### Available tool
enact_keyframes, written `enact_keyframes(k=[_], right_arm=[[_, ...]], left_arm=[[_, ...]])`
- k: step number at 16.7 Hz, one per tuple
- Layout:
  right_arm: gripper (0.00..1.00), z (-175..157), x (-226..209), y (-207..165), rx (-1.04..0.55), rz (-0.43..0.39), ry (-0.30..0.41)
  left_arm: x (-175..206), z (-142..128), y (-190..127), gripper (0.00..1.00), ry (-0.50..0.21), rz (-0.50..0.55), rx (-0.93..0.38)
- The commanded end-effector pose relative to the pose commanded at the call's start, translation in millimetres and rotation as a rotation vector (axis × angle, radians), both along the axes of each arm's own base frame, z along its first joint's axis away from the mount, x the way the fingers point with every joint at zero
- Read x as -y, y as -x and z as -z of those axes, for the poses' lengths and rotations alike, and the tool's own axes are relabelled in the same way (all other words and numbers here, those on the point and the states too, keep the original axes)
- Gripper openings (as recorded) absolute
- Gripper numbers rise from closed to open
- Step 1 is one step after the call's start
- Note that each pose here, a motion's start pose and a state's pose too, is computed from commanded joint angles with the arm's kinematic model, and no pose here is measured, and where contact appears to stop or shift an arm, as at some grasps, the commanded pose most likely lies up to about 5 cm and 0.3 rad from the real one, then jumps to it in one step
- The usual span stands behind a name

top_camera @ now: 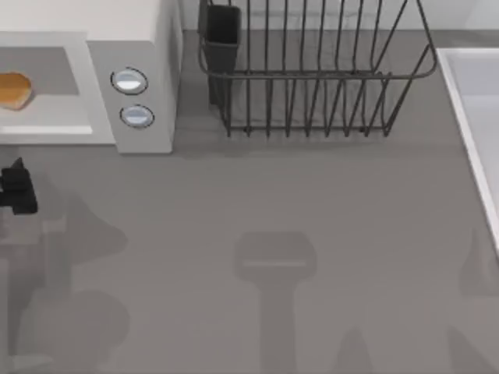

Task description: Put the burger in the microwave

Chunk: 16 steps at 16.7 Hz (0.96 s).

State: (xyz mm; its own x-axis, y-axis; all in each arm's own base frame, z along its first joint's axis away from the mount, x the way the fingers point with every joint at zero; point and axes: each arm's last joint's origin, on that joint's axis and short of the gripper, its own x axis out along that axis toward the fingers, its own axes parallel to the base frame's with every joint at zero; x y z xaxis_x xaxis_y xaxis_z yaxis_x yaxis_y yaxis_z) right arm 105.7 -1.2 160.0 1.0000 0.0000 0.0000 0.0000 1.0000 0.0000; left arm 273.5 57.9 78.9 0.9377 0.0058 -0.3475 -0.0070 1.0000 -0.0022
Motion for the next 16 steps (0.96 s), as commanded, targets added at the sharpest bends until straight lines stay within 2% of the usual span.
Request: enact_keyframes(k=[3,13,16], right_arm=[[1.00,0,0,0,0.000,0.000,0.000],[1.00,0,0,0,0.000,0.000,0.000],[1.00,0,0,0,0.000,0.000,0.000]], left_arm=[[-1,-9,-4,1.00,-0.003,0.000,0.017],[0,-88,0,1.00,0.004,0.001,-0.018],[0,-100,0,1.00,0.000,0.000,0.000]])
